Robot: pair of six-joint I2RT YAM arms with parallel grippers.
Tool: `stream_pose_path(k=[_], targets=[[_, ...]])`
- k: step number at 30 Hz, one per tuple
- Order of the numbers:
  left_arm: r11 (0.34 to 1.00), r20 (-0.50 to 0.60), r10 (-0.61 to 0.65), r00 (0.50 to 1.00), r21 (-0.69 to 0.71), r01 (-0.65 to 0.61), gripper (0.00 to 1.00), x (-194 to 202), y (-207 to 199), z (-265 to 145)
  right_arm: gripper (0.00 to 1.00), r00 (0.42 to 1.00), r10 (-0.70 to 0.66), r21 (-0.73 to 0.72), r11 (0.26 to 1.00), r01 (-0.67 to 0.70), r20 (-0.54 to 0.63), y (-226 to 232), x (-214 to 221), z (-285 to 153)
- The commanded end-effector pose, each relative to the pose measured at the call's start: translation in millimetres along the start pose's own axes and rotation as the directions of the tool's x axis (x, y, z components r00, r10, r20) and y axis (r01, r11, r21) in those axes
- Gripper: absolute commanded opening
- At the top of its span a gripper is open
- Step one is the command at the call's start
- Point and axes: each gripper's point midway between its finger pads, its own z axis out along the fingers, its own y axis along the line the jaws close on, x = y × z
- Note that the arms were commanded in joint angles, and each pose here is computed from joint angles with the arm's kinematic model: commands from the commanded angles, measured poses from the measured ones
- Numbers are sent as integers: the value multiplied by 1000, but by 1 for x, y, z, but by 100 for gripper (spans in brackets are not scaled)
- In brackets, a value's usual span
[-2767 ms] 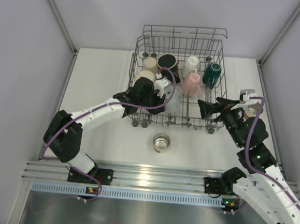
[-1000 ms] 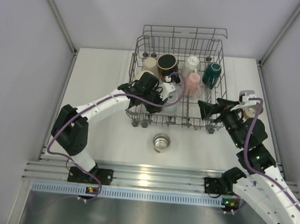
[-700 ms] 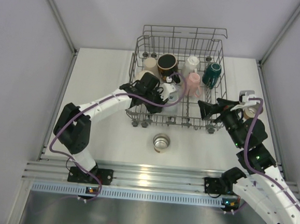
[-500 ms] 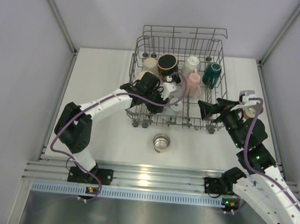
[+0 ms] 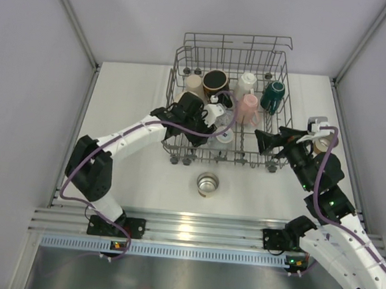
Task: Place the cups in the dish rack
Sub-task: Place the cup upside down on the dish rack, then grab a cup with the left arm
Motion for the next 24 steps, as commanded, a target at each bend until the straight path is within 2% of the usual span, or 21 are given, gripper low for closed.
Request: stream_pose_path(k=[1,6,11,18,19,24], targets=[[1000,13,-13,1000,-7,13,52,-4,-13,-32,99,1000,-7,-16,1000,7,25,5,-6,-1],[992,113,-29,993,-119,42,56,-35,3,-66,99,1000,0,-13,1000,0,29,5,-6,0],[970,211,-103,972,-197,145,56,-62,16,-89,99,999,27,5,1000,-27,29,2,-3,2],[943,345,-217,913,-168,287,57,-84,9,-131,99,997,82,61,995,-82,2,-2,-3,15],[947,372,-228,900,-132,294,57,-88,1,-142,99,997,80,82,994,-79,-15,-5,-1,16],[947,395,-273,877,-51,317,57,-73,-21,-160,99,996,80,121,990,-76,-28,-7,-8,22]])
